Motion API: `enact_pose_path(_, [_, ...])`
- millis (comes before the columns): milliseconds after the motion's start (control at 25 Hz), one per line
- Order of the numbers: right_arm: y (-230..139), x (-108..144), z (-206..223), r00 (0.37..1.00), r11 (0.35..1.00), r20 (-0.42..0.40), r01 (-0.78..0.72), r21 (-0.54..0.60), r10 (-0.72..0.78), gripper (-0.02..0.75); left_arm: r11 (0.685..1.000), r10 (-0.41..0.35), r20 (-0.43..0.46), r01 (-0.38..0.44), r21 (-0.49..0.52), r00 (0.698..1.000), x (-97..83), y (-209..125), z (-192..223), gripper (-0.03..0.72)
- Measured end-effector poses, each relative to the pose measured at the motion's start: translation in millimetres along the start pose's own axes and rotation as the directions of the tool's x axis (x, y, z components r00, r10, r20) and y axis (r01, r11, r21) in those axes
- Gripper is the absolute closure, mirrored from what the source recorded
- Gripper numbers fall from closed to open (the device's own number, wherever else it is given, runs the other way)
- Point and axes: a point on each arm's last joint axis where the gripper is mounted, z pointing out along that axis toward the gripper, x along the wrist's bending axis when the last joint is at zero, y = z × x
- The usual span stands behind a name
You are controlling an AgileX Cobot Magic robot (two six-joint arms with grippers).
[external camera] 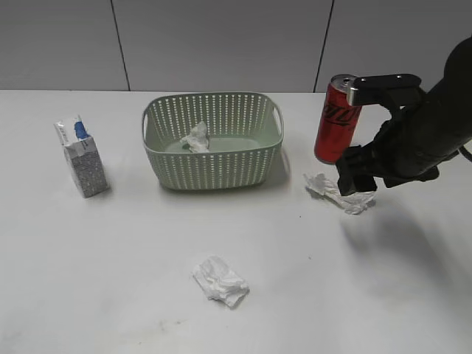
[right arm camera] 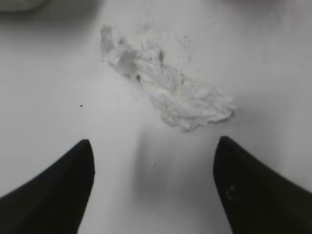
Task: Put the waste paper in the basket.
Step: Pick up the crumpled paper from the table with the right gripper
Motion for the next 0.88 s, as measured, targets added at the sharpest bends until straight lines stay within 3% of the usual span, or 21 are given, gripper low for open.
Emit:
enact_pose_path(160, [6.3,-0.9,19.1,0.995,0.993,0.001,0.096,-0.068,-0.096,0.165,1.000,0.001,0.000,-0.001,0.000,1.000,0.0,0.0,0.0,0.097])
enact_pose_path(480, [15.8,-3.8,56.2,0.992,0.970,0.027,0.126,-0.208,-0.123,0.165,1.000,0.000,0.000,0.000,0.000,1.000,0.0,0.0,0.0,0.097])
enact_pose_path(880, [-1.3,-7.5,89.4,0.992,0.989,0.027,0.122,-0.082,-0.120,0.174,1.000,0.001,-0.001,-0.001,0.000,1.000,0.1,0.0,0.0,0.097])
